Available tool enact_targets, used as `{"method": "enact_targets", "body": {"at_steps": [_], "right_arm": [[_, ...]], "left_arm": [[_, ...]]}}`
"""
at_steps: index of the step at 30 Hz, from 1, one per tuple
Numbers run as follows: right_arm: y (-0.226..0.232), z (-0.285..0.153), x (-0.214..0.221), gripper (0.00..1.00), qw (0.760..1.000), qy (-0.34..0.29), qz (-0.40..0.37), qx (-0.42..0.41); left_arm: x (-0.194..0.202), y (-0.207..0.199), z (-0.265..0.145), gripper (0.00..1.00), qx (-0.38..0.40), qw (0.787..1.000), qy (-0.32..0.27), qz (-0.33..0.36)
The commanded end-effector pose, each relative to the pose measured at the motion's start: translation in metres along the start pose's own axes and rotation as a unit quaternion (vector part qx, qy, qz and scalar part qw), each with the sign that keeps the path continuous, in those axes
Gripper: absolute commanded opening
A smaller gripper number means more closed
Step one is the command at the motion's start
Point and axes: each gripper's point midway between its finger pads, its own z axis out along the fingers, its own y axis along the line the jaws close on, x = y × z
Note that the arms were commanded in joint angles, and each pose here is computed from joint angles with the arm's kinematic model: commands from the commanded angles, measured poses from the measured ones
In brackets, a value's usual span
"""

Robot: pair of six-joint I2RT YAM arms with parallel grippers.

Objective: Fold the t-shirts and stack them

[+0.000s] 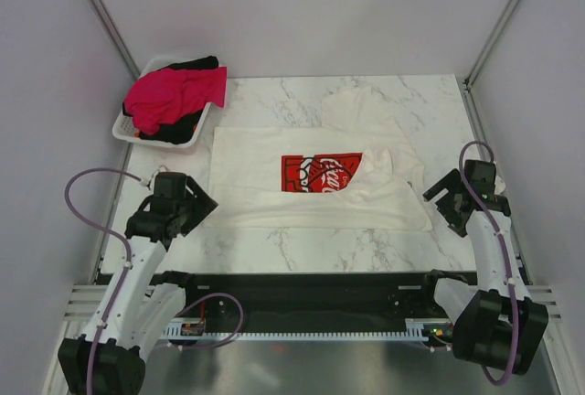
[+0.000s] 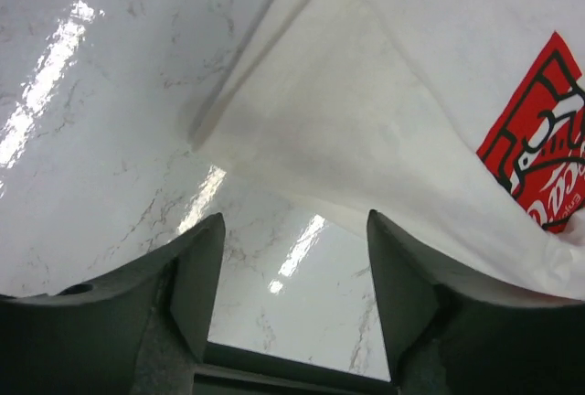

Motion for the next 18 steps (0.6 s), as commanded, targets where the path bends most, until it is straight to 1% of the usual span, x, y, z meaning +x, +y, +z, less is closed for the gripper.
{"method": "enact_targets", "body": {"at_steps": [1, 3, 4, 6, 8, 9, 10, 11, 13, 14, 16, 17, 18], "right_arm": [[0.012, -0.015, -0.017, 0.98, 0.999, -0.025, 0.002, -0.021], [0.03, -0.03, -0.034, 0.98, 0.997, -0.05, -0.013, -0.058], [0.045, -0.037, -0.035, 0.98, 0.994, -0.045, -0.02, -0.096], [0.075, -0.049, -0.051, 0.98, 0.985, -0.058, -0.035, -0.157], [0.109, -0.055, -0.057, 0.98, 0.977, -0.04, -0.064, -0.2], [0.121, -0.055, -0.059, 0.98, 0.975, -0.037, -0.079, -0.202], [0.14, -0.054, -0.049, 0.98, 0.97, -0.024, -0.115, -0.211], [0.16, -0.047, -0.057, 0.98, 0.97, -0.018, -0.132, -0.204], [0.186, -0.039, -0.052, 0.98, 0.964, 0.0, -0.165, -0.209], [0.205, -0.026, -0.059, 0.98, 0.962, 0.008, -0.171, -0.211], [0.234, -0.011, -0.069, 0.98, 0.955, 0.002, -0.174, -0.239], [0.251, 0.007, -0.075, 0.98, 0.954, 0.007, -0.174, -0.244], [0.271, 0.012, -0.083, 0.98, 0.947, -0.003, -0.174, -0.27]], "left_arm": [[0.003, -0.013, -0.025, 0.77, 0.031, 0.999, 0.018, -0.013], [-0.015, -0.029, -0.046, 0.79, 0.063, 0.998, -0.009, 0.007], [-0.02, -0.031, -0.052, 0.8, 0.069, 0.997, -0.017, 0.039], [-0.034, -0.042, -0.065, 0.81, 0.086, 0.993, -0.036, 0.071], [-0.04, -0.044, -0.068, 0.8, 0.088, 0.99, -0.045, 0.104], [-0.041, -0.044, -0.067, 0.8, 0.086, 0.989, -0.044, 0.111], [-0.042, -0.044, -0.065, 0.8, 0.085, 0.987, -0.045, 0.129], [-0.041, -0.045, -0.063, 0.8, 0.089, 0.986, -0.043, 0.137], [-0.041, -0.043, -0.059, 0.8, 0.086, 0.984, -0.043, 0.147], [-0.039, -0.042, -0.056, 0.79, 0.086, 0.984, -0.042, 0.148], [-0.042, -0.047, -0.057, 0.77, 0.103, 0.982, -0.054, 0.151], [-0.04, -0.045, -0.055, 0.76, 0.102, 0.982, -0.054, 0.15], [-0.04, -0.044, -0.055, 0.75, 0.099, 0.983, -0.056, 0.145]]}}
